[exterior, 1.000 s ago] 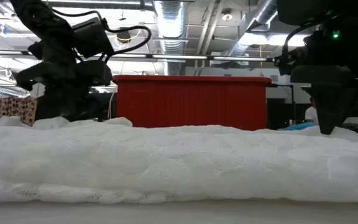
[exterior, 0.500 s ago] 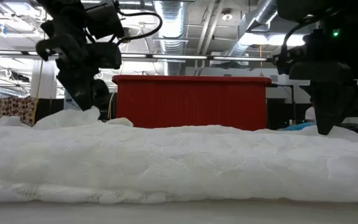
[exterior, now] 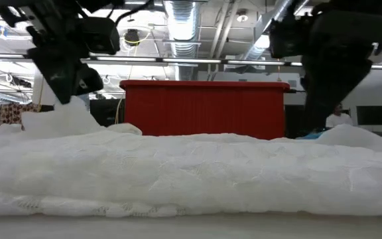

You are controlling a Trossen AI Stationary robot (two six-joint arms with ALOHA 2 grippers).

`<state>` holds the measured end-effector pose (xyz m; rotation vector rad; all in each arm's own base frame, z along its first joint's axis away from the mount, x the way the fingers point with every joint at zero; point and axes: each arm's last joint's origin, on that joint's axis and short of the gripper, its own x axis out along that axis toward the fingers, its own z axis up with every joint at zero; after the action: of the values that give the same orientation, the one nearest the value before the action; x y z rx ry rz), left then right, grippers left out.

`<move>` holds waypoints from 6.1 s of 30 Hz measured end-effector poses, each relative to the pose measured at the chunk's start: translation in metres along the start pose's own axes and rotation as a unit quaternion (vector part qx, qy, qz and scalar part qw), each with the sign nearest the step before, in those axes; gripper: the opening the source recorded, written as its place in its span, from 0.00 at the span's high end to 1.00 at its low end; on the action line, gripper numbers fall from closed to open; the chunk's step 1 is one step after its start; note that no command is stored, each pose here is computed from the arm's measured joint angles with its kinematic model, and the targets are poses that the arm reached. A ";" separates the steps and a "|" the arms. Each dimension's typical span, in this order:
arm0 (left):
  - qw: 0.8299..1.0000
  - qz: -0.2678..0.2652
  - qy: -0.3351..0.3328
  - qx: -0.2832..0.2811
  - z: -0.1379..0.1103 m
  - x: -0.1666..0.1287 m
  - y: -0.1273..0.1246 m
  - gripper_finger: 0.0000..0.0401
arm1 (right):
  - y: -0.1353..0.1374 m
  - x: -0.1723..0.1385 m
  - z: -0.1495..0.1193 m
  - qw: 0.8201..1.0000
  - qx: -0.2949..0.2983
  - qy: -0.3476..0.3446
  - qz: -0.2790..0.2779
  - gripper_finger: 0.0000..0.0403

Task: Fold laundry
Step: Fold the white blouse

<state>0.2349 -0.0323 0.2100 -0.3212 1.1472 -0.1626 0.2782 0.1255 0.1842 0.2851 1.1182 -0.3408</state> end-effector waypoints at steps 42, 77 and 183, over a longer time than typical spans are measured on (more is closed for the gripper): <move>0.993 0.096 -0.036 -0.055 -0.022 0.011 -0.050 1.00 | 0.005 0.030 0.123 0.897 -0.276 -0.343 0.036 0.48; 0.993 0.105 -0.024 -0.052 -0.024 0.011 -0.049 1.00 | 0.025 0.105 0.136 0.826 -0.497 -0.255 -0.074 0.50; 0.960 0.168 -0.006 0.225 -0.042 0.056 -0.100 0.97 | 0.024 0.110 0.121 0.872 -0.438 -0.194 -0.098 0.97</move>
<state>0.2226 -0.1501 0.1791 0.2759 1.1014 -0.1159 0.4315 0.0867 0.1352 -0.6849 0.8018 -0.0329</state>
